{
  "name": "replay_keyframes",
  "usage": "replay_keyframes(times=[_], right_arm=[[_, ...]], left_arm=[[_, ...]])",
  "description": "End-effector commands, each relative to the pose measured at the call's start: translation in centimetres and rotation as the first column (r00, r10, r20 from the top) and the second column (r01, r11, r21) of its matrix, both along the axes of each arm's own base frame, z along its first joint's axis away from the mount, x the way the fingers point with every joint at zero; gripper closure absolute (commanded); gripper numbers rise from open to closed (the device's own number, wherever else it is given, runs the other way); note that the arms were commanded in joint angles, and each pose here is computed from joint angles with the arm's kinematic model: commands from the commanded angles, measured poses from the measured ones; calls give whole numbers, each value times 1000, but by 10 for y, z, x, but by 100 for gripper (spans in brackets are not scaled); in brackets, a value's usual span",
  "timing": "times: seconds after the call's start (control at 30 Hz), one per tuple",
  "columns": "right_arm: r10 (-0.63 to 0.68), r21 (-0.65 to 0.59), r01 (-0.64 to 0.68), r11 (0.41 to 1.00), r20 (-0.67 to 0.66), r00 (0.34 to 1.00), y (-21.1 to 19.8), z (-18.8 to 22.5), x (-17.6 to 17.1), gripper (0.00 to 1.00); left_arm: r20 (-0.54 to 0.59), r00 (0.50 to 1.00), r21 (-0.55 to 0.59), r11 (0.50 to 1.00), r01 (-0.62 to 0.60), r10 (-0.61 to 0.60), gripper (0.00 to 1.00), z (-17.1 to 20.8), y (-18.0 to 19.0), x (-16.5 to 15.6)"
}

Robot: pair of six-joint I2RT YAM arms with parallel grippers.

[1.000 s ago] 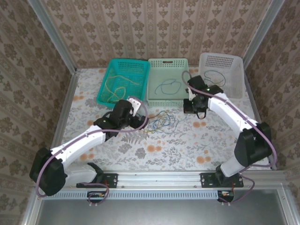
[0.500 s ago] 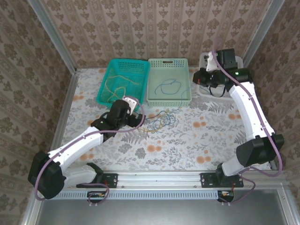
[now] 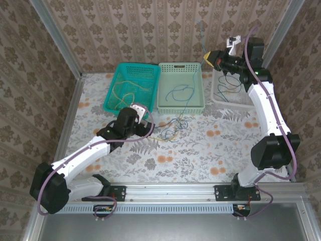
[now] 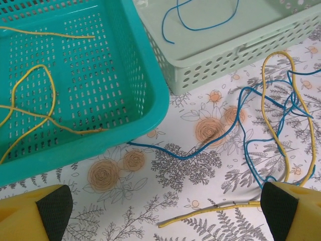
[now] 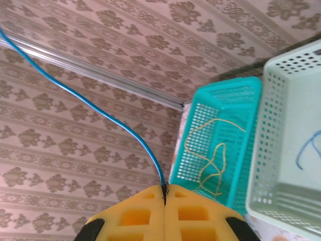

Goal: Untangle the cables

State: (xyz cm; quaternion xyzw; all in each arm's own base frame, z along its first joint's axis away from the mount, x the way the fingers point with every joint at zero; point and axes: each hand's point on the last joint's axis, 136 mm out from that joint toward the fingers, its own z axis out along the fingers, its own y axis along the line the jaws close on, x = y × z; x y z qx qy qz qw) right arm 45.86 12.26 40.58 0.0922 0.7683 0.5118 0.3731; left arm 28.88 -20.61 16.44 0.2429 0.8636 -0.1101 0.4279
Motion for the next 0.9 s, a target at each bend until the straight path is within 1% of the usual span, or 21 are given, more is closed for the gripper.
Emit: replay_keyframes(times=[0.0,0.1,0.2,0.3,0.37,0.43,0.53,0.67,0.73,0.87], right_arm=[[34,60,-39,997,90,995,6,51,-23,100],[33,96,-44,994,116,993,8,70,-34,100],[16,139,-40,989,165,986,7,96,-46,100],[-1,166,-33,986,201,980,6,120,-56,100],[-8,173,-30,984,215,976,8,131,-61,100],[-13,193,-33,981,230,973,9,141,-65,100],[-19,229,-43,973,261,965,9,158,-75,100],[-9,217,-57,975,289,957,16,171,-86,100],[-28,200,-30,979,281,959,15,165,-82,100],[-48,148,12,989,244,969,18,132,-57,100]], left_arm=[[10,997,-55,996,75,-74,0,7,-12,-5],[30,990,-96,985,141,-139,1,13,-30,-5],[14,981,-118,974,193,-193,4,16,-47,-5],[1,952,-137,943,303,-306,8,18,-76,-16],[-5,938,-123,931,344,-347,9,16,-92,-20],[-14,942,-116,936,333,-336,11,12,-98,-18],[5,940,-165,926,338,-342,12,16,-107,-18],[50,943,-173,927,332,-328,12,30,-112,-11],[62,950,-162,936,312,-306,12,34,-111,-5],[64,958,-143,948,285,-279,10,35,-108,0]])
